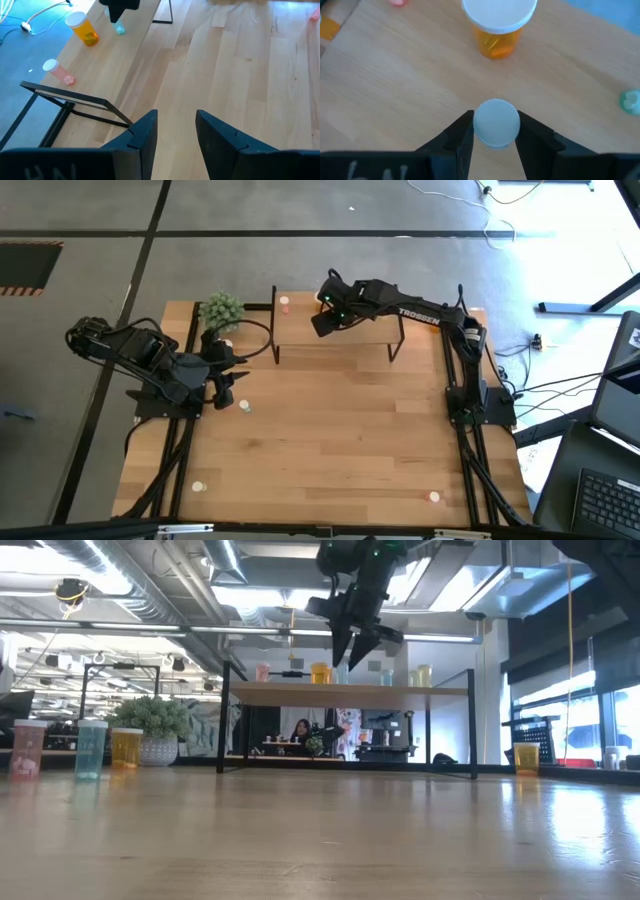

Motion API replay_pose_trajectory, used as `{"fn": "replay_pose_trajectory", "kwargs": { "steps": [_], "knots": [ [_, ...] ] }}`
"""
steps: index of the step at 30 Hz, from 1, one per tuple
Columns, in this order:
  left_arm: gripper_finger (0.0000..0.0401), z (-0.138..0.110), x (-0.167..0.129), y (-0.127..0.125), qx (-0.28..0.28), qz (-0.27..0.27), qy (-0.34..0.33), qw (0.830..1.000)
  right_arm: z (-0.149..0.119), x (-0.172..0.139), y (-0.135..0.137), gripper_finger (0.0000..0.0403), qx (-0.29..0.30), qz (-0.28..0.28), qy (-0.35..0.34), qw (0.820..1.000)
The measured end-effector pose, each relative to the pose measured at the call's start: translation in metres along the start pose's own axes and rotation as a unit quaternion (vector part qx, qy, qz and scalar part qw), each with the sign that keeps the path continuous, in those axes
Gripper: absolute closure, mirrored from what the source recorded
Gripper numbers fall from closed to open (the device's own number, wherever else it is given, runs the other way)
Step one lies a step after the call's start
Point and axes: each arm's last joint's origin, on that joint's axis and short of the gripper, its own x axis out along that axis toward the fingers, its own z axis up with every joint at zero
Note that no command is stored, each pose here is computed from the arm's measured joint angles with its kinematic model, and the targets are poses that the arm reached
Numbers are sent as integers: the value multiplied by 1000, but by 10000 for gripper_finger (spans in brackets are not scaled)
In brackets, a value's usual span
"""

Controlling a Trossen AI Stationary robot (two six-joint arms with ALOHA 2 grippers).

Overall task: Pick and place medicine bottles onto shelf by color
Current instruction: Put the bottom blue medicine bottle on the shelf

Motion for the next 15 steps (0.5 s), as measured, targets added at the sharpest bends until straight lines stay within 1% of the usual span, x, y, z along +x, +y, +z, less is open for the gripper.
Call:
{"fn": "replay_pose_trajectory", "kwargs": {
  "steps": [3,8,15],
  "knots": [
    [273,0,0,0,0,0,0,1000,-1,3,0,267,-2,-5,5,1000],
    [273,0,0,0,0,0,0,1000,-1,1,0,267,-2,-2,3,1000],
    [273,0,0,0,0,0,0,1000,-1,1,0,267,-18,-1,3,1000]
  ]
}}
